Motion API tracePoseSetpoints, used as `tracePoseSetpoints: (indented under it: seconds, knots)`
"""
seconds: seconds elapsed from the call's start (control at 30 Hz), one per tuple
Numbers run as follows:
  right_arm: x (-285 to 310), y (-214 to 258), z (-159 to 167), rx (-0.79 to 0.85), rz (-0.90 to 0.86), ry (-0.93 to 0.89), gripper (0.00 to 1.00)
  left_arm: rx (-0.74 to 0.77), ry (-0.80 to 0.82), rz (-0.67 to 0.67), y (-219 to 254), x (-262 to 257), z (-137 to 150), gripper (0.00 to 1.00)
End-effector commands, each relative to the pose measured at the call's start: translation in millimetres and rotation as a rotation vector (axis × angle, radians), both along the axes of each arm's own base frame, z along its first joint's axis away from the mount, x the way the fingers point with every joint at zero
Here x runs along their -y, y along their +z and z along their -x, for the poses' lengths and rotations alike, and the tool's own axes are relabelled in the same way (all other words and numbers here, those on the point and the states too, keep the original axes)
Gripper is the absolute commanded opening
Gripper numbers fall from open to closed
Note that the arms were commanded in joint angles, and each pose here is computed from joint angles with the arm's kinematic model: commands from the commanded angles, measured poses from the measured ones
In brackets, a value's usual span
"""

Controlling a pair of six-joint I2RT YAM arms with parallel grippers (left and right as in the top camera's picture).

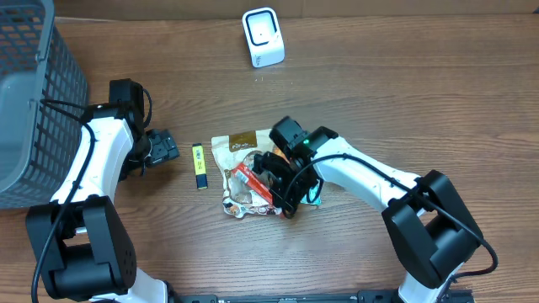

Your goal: Scan the item barcode

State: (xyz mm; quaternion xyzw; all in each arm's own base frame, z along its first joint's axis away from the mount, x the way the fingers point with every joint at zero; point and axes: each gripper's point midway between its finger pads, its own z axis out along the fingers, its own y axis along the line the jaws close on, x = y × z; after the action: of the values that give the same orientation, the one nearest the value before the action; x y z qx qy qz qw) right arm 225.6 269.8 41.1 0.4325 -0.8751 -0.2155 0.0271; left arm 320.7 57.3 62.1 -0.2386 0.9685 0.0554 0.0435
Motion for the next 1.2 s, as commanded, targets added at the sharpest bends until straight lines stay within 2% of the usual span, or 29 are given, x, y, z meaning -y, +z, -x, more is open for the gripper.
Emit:
tracePoseSetpoints:
  seconds: [0.0,0.13,0.3,0.47,0.63,0.87,1.17]
  knots:
    - [-14,39,-29,0.093,-0.035,0.001,0.03,-0.009,-0.013,-0.009,-2,-1,1,1.0]
    - [-13,83,-53,0.193,0.01,-0.011,0.04,-0.006,-0.013,-0.01,-2,-1,0,1.0]
    - [-12,160,-93,0.406,0.027,-0.054,0.03,-0.006,-0.013,-0.01,-2,-1,0,1.0]
    - [10,250,-149,0.764,0.066,-0.128,0.03,-0.006,-0.013,-0.01,-2,-1,0,0.99]
    - [36,302,-201,1.071,0.18,-0.228,0.03,-0.006,-0.013,-0.01,-2,-1,0,1.0]
    - [30,303,-259,1.242,0.219,-0.17,0.03,-0.006,-0.013,-0.01,-2,-1,0,1.0]
    - [39,236,-342,1.346,0.457,-0.178,0.03,-0.006,-0.013,-0.01,-2,-1,0,1.0]
